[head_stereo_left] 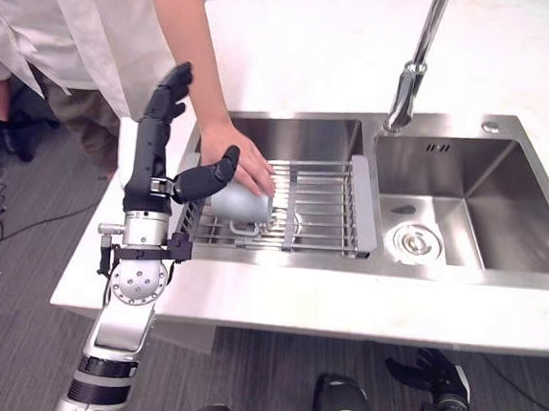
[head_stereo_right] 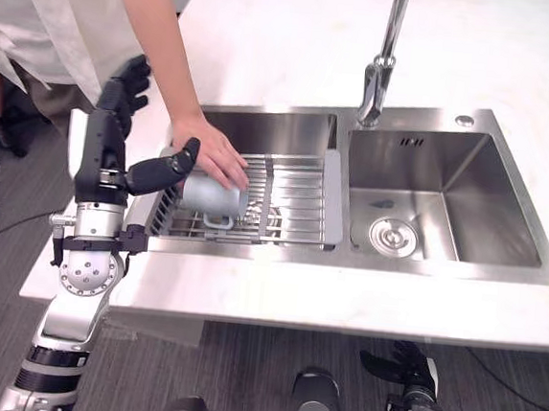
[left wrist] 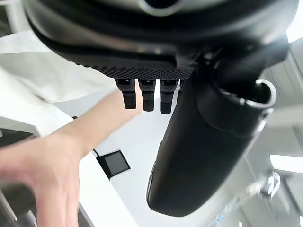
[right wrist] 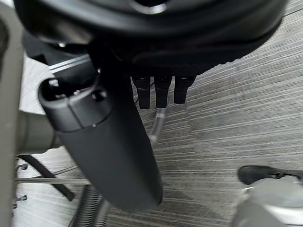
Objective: Walk over to the sink, pick up the cup, carry it to the dishwasher, place the cup inside the dishwasher, then close the dishwasher door
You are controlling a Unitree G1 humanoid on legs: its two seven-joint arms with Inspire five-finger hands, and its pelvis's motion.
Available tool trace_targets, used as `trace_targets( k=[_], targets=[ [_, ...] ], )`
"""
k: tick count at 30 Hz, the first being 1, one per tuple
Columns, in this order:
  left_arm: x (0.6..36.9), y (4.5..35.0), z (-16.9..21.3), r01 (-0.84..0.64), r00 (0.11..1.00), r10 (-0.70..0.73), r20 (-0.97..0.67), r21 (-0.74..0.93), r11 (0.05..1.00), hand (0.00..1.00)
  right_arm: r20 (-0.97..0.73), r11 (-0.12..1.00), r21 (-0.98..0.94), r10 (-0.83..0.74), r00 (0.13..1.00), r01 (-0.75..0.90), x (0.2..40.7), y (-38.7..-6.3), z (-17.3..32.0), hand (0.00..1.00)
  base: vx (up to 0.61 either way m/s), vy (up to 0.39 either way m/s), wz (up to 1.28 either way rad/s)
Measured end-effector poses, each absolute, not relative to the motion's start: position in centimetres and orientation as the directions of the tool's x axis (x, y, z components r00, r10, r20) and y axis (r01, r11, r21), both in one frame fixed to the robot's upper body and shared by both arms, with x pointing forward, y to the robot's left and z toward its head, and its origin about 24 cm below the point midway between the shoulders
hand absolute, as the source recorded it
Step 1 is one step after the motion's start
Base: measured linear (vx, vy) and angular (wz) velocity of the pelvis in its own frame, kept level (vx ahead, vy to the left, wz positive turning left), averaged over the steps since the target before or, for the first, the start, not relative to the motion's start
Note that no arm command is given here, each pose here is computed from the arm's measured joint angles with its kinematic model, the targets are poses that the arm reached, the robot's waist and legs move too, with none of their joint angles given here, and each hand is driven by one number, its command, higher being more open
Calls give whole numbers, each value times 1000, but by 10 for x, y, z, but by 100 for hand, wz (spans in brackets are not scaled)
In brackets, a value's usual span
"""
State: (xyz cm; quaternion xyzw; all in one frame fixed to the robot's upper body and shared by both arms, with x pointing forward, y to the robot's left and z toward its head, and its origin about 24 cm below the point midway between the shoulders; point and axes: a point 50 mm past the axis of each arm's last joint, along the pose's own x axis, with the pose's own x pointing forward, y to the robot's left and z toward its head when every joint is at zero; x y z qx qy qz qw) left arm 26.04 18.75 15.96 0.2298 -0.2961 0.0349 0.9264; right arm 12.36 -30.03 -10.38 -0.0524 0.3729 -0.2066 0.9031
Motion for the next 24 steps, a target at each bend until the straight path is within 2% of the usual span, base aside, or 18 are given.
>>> trace_targets(
  k=[5, 9, 14, 24],
  targets=[
    [262, 189, 164, -144, 831, -198, 520, 545, 826, 90, -657, 911, -257, -410, 632, 323, 118, -305, -103, 90, 234, 103, -5],
    [266, 188, 149, -82, 872, -258, 416, 643, 761, 90, -693, 918, -221, -385, 610, 328, 110, -292, -113, 90, 182, 117, 5],
    [256, 192, 126, -13, 913, -267, 308, 676, 736, 90, -704, 927, -196, -360, 611, 321, 110, -283, -117, 90, 90, 18, 0],
    [239, 189, 97, 107, 936, -307, 170, 696, 710, 90, -758, 933, -228, -349, 551, 278, 90, -278, -128, 90, 7, -49, 5]
  ],
)
